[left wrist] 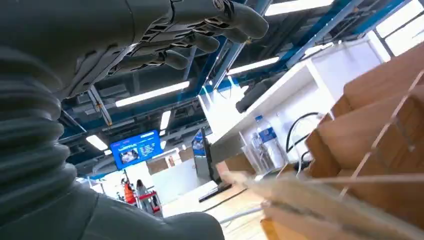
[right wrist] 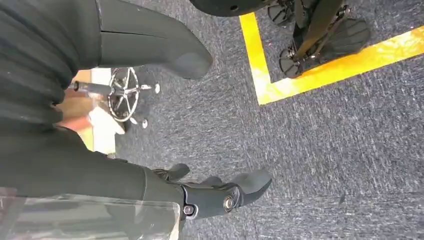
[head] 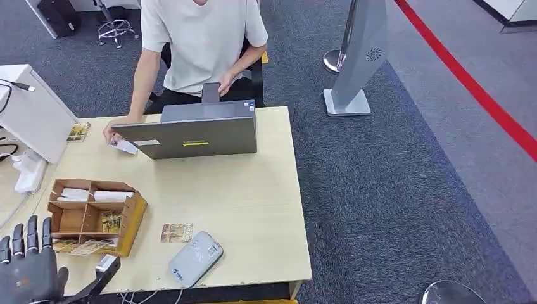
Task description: Pass the card to the sensor for recognition and then transmit it.
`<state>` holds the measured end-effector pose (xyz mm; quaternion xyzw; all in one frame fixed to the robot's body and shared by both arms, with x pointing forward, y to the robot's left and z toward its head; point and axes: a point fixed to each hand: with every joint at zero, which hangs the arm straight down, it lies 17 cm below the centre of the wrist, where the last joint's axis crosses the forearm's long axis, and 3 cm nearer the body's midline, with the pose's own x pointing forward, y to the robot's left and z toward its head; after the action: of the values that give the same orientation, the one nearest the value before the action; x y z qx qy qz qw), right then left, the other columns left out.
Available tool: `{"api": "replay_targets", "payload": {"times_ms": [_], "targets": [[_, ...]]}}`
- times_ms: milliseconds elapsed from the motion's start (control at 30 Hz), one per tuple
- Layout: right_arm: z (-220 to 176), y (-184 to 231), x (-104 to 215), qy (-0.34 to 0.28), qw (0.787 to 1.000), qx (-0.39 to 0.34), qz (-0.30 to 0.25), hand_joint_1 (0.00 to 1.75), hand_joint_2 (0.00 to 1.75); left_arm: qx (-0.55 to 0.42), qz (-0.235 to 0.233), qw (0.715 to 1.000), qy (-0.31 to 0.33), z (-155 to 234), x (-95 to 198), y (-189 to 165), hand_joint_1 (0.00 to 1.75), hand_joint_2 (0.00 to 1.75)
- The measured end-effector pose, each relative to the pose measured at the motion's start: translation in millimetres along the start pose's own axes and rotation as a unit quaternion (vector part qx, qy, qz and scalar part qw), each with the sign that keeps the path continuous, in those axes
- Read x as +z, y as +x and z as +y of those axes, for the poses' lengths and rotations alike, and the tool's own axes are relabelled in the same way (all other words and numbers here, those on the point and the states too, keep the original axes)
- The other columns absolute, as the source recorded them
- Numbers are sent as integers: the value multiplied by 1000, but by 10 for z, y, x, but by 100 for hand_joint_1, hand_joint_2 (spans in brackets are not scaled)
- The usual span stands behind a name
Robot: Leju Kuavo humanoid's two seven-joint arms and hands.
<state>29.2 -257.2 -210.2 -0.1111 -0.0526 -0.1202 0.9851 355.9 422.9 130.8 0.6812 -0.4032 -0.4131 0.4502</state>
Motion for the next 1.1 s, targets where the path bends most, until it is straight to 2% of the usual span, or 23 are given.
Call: {"api": "replay_targets", "payload": {"times_ms": [433, 633, 1100], "targets": [[46, 17, -36, 4, 1000, 14, -2, 0, 175, 3, -31, 999, 15, 125, -156, 273, 0, 175], [-10, 42, -89, 0, 1000, 19, -3, 0, 175, 3, -48, 999, -1, -26, -110, 354, 0, 175], [-85, 68, -173, -7, 1000, 27, -4, 0, 175, 5, -42, 999, -25, -221, -70, 336, 0, 175]]}}
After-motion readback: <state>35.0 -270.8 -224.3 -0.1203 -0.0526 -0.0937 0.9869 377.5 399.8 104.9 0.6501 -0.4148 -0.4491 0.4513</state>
